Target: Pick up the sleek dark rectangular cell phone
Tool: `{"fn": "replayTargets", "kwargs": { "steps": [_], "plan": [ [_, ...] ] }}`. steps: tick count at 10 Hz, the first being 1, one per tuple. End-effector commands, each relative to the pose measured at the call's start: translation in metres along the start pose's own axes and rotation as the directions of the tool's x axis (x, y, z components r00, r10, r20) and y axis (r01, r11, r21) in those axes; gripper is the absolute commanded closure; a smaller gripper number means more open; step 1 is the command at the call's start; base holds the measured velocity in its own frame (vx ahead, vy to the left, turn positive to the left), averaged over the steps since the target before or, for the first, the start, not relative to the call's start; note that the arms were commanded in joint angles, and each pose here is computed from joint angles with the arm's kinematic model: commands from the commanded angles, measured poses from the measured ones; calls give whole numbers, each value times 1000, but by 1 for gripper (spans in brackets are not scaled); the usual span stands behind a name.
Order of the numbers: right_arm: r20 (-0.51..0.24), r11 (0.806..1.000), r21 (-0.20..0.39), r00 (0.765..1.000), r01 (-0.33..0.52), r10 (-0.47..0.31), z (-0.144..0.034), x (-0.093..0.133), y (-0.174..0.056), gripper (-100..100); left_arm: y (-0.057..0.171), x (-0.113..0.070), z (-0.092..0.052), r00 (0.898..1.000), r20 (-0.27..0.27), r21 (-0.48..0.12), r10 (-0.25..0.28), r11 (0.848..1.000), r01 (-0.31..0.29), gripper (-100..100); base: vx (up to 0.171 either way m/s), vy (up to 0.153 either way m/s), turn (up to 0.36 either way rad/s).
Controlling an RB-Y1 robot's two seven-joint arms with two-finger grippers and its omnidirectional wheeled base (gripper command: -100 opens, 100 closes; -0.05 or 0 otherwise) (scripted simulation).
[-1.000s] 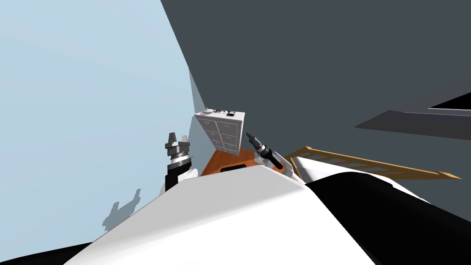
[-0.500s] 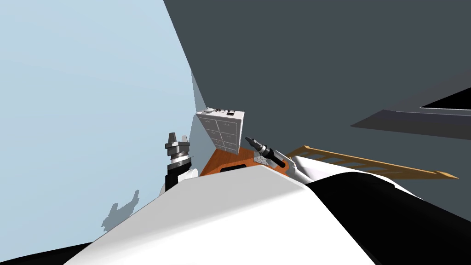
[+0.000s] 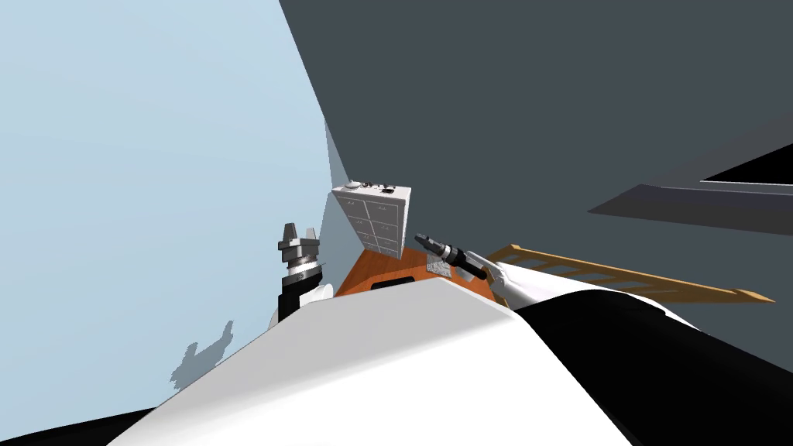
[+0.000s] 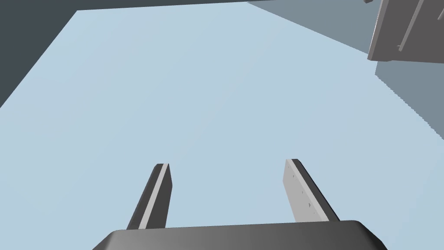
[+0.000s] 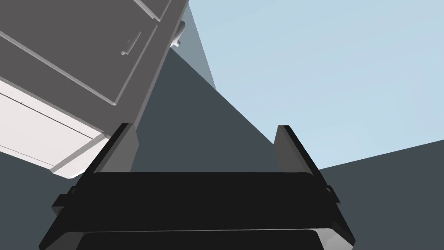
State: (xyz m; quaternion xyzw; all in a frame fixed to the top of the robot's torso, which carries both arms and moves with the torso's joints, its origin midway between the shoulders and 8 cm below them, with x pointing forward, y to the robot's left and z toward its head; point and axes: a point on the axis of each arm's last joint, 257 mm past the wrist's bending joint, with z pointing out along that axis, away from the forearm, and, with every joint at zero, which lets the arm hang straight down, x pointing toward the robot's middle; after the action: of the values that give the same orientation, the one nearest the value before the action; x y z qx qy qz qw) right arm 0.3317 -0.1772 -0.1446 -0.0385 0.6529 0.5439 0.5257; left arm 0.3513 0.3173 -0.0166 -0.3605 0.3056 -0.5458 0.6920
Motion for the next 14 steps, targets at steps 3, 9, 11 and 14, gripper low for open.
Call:
{"fn": "replayTargets", "kwargs": {
  "steps": [3, 9, 11, 14],
  "plan": [
    [-114, 999, 29, 993, 45, -41, -18, 12, -19, -100, 0, 0, 0, 1000, 0, 0, 0, 1000, 0, 0, -40, -15, 25],
    [-291, 989, 73, 951, 128, -102, -54, 16, -47, -100, 0, 0, 0, 1000, 0, 0, 0, 1000, 0, 0, -32, -11, 35],
    [-339, 984, 79, 933, 158, -122, -62, 13, -51, -100, 0, 0, 0, 1000, 0, 0, 0, 1000, 0, 0, -21, -12, 10],
    [-425, 974, 95, 893, 205, -146, -81, 9, -64, -100, 0, 0, 0, 1000, 0, 0, 0, 1000, 0, 0, -14, -13, 39]
  ]
}}
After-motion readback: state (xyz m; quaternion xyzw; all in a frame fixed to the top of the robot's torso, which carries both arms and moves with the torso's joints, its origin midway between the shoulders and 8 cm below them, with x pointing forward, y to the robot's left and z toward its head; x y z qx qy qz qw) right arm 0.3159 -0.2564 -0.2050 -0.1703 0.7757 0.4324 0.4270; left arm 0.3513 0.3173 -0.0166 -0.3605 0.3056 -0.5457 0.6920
